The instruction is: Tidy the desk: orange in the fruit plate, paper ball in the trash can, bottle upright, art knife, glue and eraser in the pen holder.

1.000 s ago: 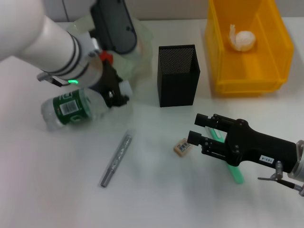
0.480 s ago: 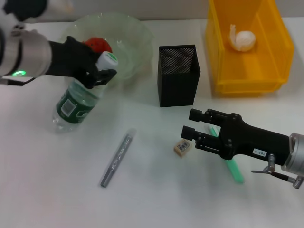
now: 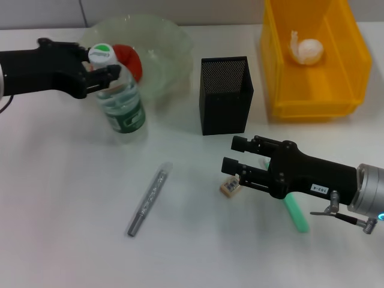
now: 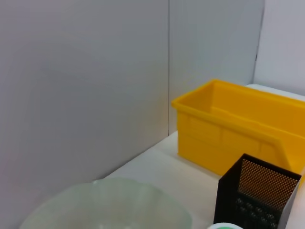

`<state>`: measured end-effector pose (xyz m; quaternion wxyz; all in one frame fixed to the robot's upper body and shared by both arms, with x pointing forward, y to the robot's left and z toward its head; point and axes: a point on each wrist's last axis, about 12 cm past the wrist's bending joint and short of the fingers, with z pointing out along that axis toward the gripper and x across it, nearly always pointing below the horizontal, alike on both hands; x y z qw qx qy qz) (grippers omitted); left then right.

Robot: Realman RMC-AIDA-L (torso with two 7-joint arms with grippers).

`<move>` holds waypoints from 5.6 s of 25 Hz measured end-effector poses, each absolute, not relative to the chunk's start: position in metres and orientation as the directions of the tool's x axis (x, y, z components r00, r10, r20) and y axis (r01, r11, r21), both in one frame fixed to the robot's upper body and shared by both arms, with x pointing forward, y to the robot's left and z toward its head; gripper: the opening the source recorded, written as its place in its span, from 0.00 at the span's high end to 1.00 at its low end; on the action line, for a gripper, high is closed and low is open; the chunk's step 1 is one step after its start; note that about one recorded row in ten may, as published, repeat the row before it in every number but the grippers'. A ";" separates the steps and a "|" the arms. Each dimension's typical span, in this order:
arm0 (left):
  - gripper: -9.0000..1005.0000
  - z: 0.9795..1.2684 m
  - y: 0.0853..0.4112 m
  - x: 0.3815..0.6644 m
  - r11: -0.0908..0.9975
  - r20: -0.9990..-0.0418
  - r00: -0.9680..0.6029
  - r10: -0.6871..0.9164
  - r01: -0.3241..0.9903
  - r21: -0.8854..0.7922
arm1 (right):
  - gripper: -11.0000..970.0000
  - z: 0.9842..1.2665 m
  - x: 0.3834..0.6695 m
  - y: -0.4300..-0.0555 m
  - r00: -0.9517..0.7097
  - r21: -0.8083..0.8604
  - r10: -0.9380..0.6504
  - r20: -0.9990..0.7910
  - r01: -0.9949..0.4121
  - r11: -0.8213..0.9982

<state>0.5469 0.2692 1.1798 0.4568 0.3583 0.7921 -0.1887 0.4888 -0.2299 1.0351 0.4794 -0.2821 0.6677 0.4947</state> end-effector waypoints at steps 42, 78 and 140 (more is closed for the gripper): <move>0.25 1.176 0.300 0.540 0.712 -0.916 -0.299 0.267 0.701 -0.021 | 0.34 1.034 0.487 -0.230 -0.389 0.398 0.100 -0.916 -0.846 0.354; 0.21 1.069 0.272 0.474 0.230 -0.971 -0.238 0.014 0.946 -0.229 | 0.34 1.062 0.508 -0.242 -0.369 0.384 0.109 -0.923 -0.866 0.320; 0.22 1.055 0.262 0.476 0.251 -0.968 -0.243 0.058 0.942 -0.221 | 0.44 1.139 0.610 -0.147 -0.795 0.169 -0.603 -0.059 -0.604 0.779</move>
